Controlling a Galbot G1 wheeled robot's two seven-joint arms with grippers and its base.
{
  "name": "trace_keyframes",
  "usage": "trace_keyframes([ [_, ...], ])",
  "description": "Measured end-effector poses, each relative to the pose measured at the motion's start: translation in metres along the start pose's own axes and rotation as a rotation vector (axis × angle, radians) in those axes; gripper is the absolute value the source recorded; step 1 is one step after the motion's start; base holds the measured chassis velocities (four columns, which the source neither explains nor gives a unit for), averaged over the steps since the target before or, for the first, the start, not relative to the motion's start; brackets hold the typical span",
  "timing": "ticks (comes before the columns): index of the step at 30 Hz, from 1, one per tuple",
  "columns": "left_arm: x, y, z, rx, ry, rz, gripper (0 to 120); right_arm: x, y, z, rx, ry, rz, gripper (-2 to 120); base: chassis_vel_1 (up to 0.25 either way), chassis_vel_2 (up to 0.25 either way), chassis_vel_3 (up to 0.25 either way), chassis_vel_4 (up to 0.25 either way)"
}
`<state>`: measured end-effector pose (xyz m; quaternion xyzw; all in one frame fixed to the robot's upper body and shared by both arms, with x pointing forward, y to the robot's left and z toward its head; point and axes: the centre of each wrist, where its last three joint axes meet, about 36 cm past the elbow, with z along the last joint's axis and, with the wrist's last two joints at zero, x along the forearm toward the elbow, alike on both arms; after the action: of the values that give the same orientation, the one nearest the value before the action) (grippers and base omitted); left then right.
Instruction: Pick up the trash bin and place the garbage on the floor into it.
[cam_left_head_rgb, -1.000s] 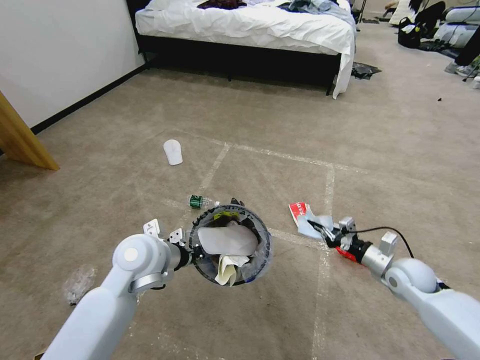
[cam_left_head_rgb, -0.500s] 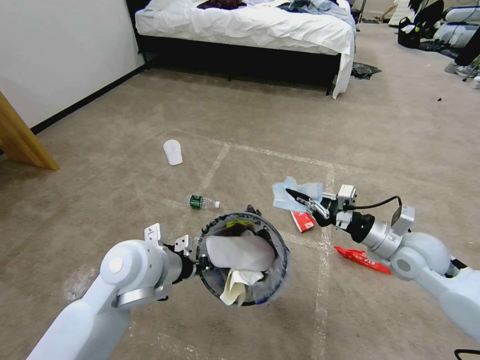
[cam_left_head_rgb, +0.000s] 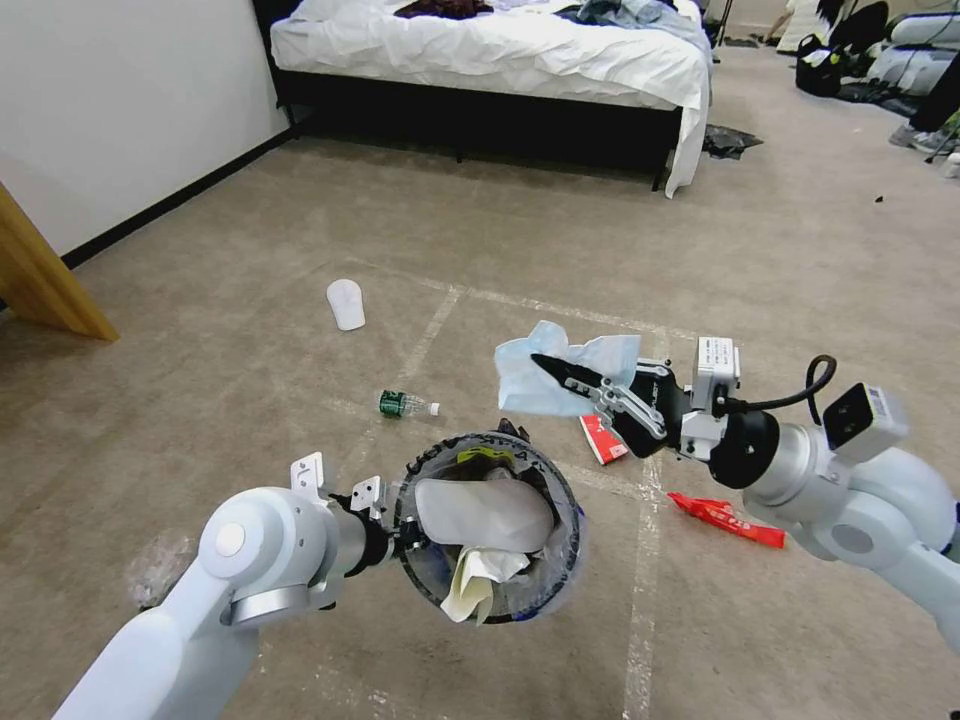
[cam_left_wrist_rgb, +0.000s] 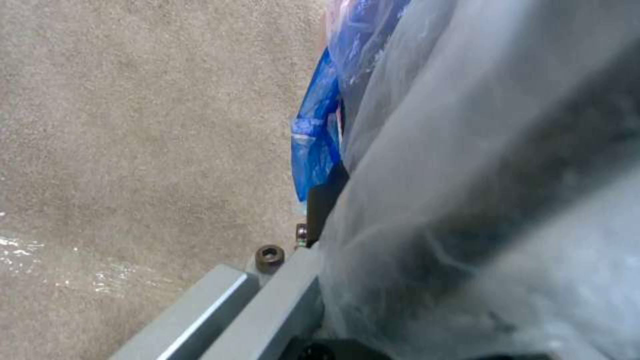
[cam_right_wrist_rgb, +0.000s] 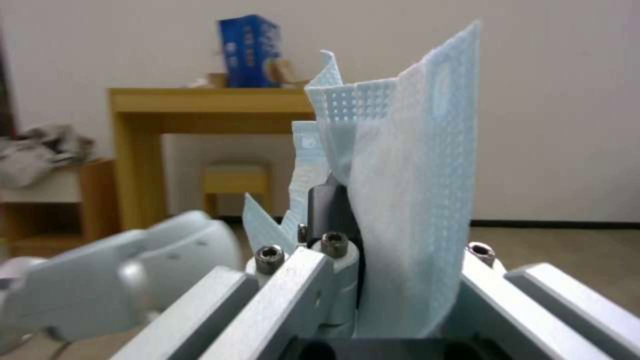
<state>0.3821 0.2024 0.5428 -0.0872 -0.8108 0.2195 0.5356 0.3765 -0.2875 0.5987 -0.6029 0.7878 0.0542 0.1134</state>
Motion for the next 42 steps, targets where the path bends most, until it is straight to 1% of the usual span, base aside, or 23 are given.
trace_keyframes([
  [5,0.000,0.000,0.001,-0.001,-0.003,-0.001,0,-0.004,0.012,-0.003,-0.013,0.013,-0.067,0,0.000,0.000,0.000,0.000],
  [9,0.002,-0.001,0.002,-0.006,-0.011,0.001,0,-0.005,0.015,-0.003,-0.020,0.016,-0.076,0,0.000,0.000,0.000,0.000],
  [11,0.006,-0.004,0.003,-0.014,-0.020,0.008,0,-0.005,0.015,-0.001,-0.026,0.022,-0.077,0,0.000,0.000,0.000,0.000],
  [16,0.008,-0.004,0.004,-0.016,-0.026,0.008,0,-0.005,0.019,0.004,-0.038,0.035,-0.084,0,0.000,0.000,0.000,0.000],
  [22,0.011,-0.006,0.006,-0.021,-0.031,0.019,0,-0.002,0.021,0.020,-0.050,0.059,-0.065,0,0.000,0.000,0.000,0.000],
  [26,0.018,-0.012,0.008,-0.033,-0.044,0.041,0,0.001,0.018,0.034,-0.064,0.072,-0.036,0,0.000,0.000,0.000,0.000],
  [29,0.019,-0.013,0.008,-0.035,-0.046,0.044,0,0.002,0.019,0.041,-0.071,0.083,-0.031,0,0.000,0.000,0.000,0.000],
  [42,0.017,-0.015,0.006,-0.031,-0.046,0.055,0,0.010,0.020,0.069,-0.094,0.134,-0.019,0,0.000,0.000,0.000,0.000],
])
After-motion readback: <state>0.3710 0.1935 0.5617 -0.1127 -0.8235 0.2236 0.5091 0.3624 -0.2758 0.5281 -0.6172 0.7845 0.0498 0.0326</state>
